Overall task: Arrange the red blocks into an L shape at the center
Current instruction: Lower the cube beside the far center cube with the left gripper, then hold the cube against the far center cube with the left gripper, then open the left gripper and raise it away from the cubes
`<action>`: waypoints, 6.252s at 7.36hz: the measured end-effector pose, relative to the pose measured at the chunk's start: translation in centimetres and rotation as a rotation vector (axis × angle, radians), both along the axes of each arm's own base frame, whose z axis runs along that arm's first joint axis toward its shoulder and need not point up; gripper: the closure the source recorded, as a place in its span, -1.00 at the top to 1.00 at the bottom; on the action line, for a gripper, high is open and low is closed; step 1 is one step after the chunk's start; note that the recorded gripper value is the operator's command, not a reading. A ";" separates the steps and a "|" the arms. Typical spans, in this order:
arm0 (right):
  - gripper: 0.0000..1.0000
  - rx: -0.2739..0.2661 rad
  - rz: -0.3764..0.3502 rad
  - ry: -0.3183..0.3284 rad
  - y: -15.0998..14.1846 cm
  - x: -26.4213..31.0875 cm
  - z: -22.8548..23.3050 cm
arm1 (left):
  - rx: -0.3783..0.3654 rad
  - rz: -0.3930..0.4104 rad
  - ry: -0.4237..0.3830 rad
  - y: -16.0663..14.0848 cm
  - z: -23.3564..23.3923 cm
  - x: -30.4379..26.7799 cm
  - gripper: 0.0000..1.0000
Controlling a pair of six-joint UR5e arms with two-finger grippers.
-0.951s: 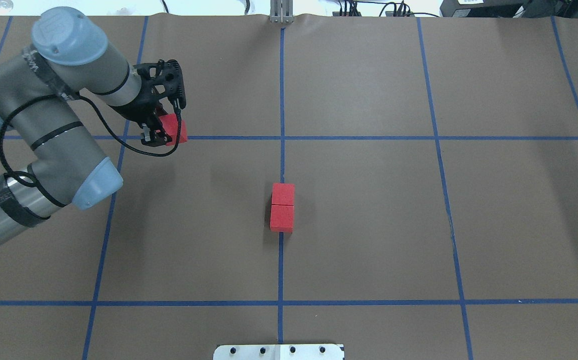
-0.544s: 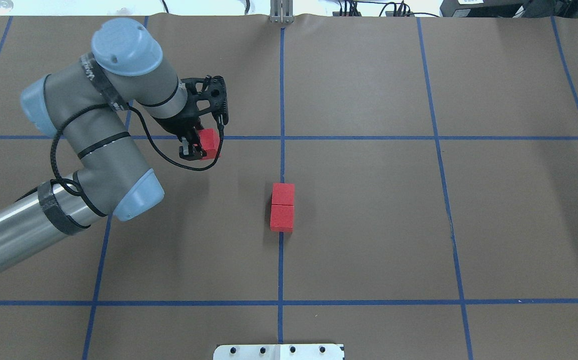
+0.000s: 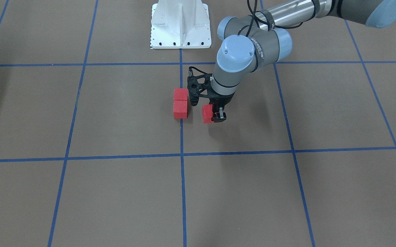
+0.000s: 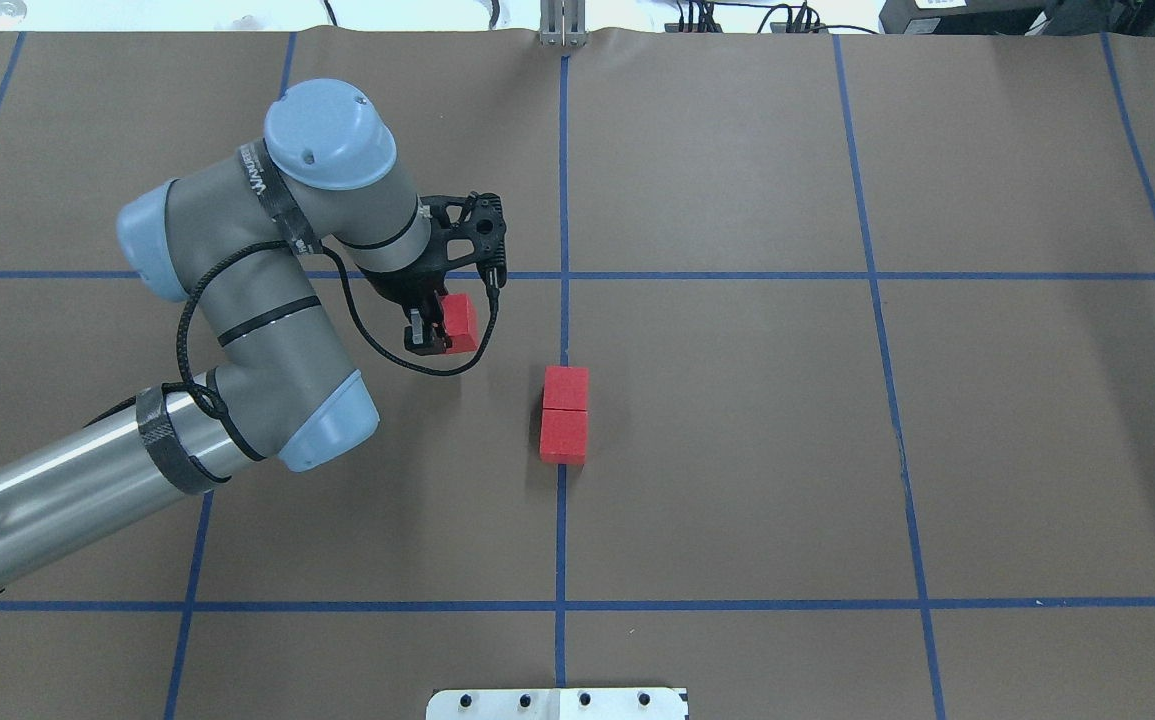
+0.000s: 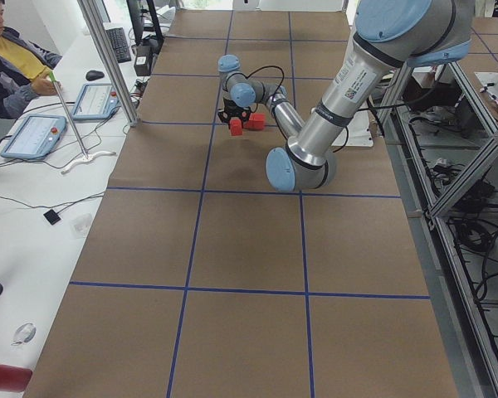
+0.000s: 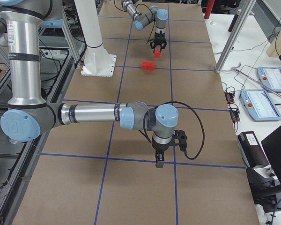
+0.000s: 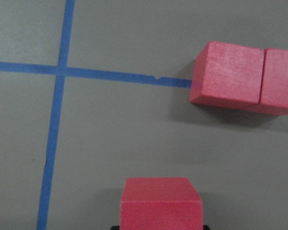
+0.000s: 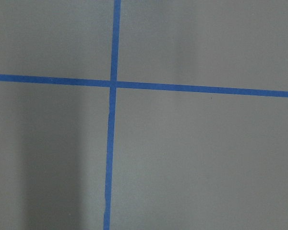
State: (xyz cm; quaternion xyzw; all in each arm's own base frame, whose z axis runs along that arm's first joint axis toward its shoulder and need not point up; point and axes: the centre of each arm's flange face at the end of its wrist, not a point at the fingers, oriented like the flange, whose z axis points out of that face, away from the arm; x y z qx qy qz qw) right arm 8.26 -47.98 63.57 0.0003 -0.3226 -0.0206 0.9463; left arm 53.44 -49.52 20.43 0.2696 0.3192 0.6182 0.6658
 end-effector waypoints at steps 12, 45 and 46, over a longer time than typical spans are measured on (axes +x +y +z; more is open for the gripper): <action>1.00 -0.004 0.006 0.001 0.0 0.0 -0.1 | -0.005 0.083 -0.012 3.0 -0.7 5.9 -0.70; 1.00 0.003 0.005 0.002 -0.6 0.0 -0.4 | -0.001 -0.255 -0.079 -7.6 10.8 -15.2 1.00; 1.00 0.002 0.002 0.002 -0.5 0.0 -0.2 | -0.057 -0.324 -0.114 -9.2 15.2 -20.8 1.00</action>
